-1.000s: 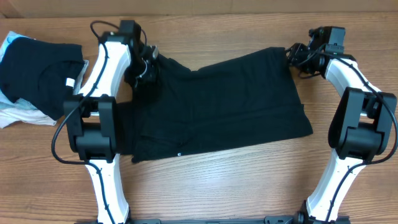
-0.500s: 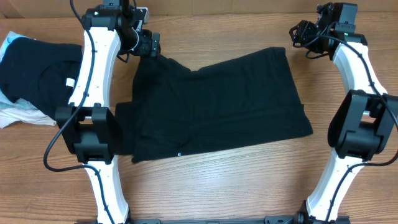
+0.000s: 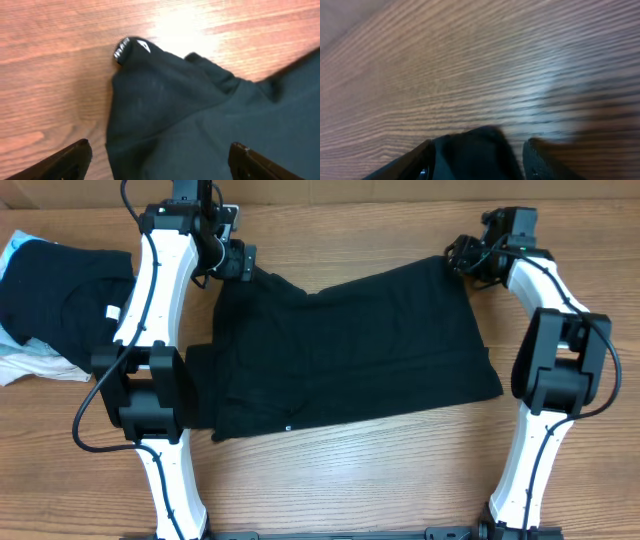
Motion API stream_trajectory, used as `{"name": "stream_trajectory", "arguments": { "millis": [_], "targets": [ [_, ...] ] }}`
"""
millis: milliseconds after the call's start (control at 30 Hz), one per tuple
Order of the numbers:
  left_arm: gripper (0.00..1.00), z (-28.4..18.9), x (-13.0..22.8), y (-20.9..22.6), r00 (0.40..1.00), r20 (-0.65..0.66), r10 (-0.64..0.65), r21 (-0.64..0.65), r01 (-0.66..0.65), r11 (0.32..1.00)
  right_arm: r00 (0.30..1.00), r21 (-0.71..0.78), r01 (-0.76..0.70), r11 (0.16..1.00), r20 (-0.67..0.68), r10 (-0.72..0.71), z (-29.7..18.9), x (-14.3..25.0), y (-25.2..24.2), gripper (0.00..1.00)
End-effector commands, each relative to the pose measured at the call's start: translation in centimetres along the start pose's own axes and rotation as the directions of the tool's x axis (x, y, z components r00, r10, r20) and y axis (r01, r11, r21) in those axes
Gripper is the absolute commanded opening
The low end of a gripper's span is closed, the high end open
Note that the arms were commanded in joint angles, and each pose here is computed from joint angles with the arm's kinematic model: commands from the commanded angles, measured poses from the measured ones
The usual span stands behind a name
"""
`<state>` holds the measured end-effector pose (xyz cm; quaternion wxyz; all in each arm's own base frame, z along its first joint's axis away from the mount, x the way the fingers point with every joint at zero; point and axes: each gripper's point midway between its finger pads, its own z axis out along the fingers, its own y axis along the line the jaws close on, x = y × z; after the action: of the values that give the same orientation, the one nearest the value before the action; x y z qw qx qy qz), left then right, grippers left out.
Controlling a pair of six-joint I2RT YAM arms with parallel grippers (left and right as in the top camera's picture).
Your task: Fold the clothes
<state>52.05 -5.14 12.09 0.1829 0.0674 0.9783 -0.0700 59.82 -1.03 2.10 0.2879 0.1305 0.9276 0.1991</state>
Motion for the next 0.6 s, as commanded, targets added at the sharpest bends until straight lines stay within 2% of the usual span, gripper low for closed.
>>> {"name": "stream_trajectory", "arguments": {
  "millis": [0, 33, 167, 233, 333, 433, 567],
  "targets": [
    [0.93, -0.1, -0.2, 0.8, 1.0, 0.011, 0.011, -0.028, -0.01, 1.0, 1.0, -0.018, 0.022, 1.0, -0.008, -0.022, 0.2, 0.2, 1.4, 0.59],
    [0.92, -0.1, -0.3, 0.8, 1.0, 0.012, 0.011, -0.028, -0.01, 1.0, 1.0, -0.018, 0.021, 1.0, -0.016, -0.022, 0.3, 0.5, 1.4, 0.58],
    [0.92, -0.1, -0.2, 0.8, 1.0, 0.01, 0.01, -0.027, -0.01, 1.0, 1.0, 0.002, 0.024, 1.0, -0.015, -0.024, 0.4, 0.5, 1.2, 0.35],
    [0.92, -0.1, -0.1, 0.8, 1.0, 0.007, 0.01, -0.027, -0.01, 1.0, 1.0, 0.005, 0.021, 1.0, -0.015, -0.021, 0.3, 0.5, 1.0, 0.32],
    [0.92, -0.1, 0.0, 0.8, 1.0, 0.003, 0.009, -0.024, -0.009, 1.0, 1.0, 0.008, 0.019, 1.0, -0.018, -0.019, 0.3, 0.6, 0.9, 0.13],
    [0.92, -0.1, 0.1, 0.8, 1.0, -0.002, 0.009, -0.024, -0.009, 1.0, 1.0, 0.006, 0.02, 1.0, -0.012, -0.02, -0.1, 0.2, 1.0, 0.06],
    [0.92, -0.1, 0.1, 0.8, 1.0, -0.004, 0.02, -0.028, -0.021, 0.999, 1.0, 0.006, 0.016, 1.0, -0.008, -0.016, -1.9, -0.6, 1.6, 0.04]
  ]
}}
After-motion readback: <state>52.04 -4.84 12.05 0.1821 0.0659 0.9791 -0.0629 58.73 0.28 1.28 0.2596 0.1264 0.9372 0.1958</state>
